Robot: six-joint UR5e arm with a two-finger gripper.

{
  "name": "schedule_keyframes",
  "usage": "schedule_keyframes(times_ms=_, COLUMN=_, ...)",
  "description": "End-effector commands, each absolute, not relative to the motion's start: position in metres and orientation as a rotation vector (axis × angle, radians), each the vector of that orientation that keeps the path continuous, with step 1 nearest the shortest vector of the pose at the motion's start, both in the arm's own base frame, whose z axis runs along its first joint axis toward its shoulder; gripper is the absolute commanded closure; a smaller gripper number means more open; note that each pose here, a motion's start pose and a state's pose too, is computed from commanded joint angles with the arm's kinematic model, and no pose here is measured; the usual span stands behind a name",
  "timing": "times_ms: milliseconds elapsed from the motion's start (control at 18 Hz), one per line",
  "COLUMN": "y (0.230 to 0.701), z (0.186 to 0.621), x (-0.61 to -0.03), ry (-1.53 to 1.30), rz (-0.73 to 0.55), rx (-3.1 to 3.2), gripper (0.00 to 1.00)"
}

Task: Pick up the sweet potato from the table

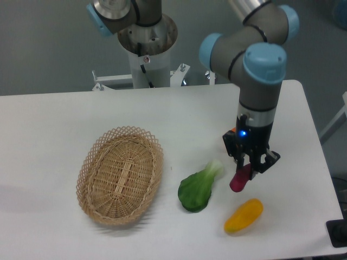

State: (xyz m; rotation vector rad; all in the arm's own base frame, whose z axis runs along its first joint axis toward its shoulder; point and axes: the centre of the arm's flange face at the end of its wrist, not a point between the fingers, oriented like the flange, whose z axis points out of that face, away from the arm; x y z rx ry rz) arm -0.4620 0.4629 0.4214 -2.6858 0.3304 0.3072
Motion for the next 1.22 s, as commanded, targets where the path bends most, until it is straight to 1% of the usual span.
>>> schedule_keyframes(times_ms=278, y=0.464, z=0.427, x=-0.454, ry=0.266, rz=0.287, rx=-2.671, gripper=0.68)
schedule_keyframes(times_ms=1222, y=0.473, z=0.435, x=-0.448, ry=0.269, rz=0.298, rx=-2.656, gripper=0.68)
